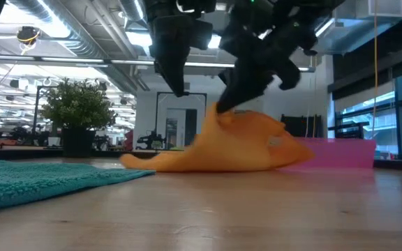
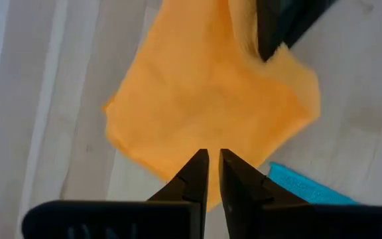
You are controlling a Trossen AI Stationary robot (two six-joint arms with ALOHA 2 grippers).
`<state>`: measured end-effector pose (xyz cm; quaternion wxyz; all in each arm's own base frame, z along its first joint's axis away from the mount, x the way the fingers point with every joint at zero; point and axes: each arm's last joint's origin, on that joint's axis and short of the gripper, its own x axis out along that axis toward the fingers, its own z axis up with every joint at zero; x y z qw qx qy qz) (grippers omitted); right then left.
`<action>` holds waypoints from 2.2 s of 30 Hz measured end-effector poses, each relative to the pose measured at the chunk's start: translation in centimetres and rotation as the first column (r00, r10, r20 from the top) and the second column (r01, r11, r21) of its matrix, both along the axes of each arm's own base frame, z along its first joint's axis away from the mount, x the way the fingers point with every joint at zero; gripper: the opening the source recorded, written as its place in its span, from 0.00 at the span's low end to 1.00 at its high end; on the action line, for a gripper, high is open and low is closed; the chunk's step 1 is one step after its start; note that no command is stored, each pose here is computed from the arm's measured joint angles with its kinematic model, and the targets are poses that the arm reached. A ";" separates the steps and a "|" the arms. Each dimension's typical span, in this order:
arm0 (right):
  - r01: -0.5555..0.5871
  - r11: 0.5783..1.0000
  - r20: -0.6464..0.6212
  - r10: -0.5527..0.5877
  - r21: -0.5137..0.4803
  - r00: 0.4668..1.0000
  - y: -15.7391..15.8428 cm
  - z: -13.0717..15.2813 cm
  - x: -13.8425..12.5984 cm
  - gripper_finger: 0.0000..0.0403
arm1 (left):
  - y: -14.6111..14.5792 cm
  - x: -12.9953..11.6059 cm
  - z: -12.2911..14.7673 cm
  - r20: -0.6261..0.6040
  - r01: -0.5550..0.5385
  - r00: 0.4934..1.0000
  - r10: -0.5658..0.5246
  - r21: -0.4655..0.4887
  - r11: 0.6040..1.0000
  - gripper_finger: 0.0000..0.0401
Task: Roll microfiber towels into tight, uniform cylinder then place into a basket
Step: Fold the orange microfiber towel
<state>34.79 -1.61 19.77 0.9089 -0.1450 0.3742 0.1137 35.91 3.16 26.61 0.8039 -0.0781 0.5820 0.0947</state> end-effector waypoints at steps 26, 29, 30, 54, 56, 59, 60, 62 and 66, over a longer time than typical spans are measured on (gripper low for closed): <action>-0.066 0.997 -0.103 0.071 0.048 0.992 -0.9 0.7 1.3 0.01 | -2.1 -6.1 -4.9 -0.062 -0.212 0.976 0.208 -0.073 0.974 0.07; -0.065 0.997 -0.103 0.070 0.049 0.992 -0.9 0.7 1.3 0.01 | -2.3 -6.6 -7.1 -0.056 -0.232 0.972 0.228 -0.086 0.969 0.07; -0.065 0.997 -0.104 0.070 0.049 0.992 -0.9 0.7 1.3 0.01 | -2.4 -6.8 -7.6 -0.052 -0.235 0.972 0.231 -0.090 0.968 0.07; -0.166 0.984 0.118 0.172 -0.061 0.978 -1.8 1.9 3.8 0.01 | -2.6 -8.6 -13.5 0.114 -0.223 0.964 0.240 -0.146 0.964 0.07; -0.186 0.982 0.114 0.190 -0.044 0.975 -1.8 1.2 4.1 0.01 | -2.6 -8.6 -13.5 0.116 -0.221 0.964 0.239 -0.148 0.964 0.07; -0.212 0.976 0.124 0.217 -0.051 0.968 -1.8 0.3 4.6 0.01 | -2.7 -8.6 -13.5 0.119 -0.216 0.965 0.235 -0.153 0.964 0.07; -0.221 0.973 0.128 0.227 -0.061 0.965 -1.8 0.1 4.8 0.01 | -2.7 -8.5 -13.5 0.121 -0.215 0.964 0.235 -0.155 0.964 0.07; -0.230 0.970 0.156 0.240 -0.081 0.958 -1.8 -0.2 5.2 0.01 | -2.7 -8.5 -13.5 0.122 -0.214 0.965 0.234 -0.157 0.964 0.07; -0.231 0.969 0.187 0.243 -0.082 0.952 -2.2 -0.3 5.5 0.01 | -2.8 -8.5 -13.5 0.124 -0.212 0.964 0.233 -0.164 0.963 0.07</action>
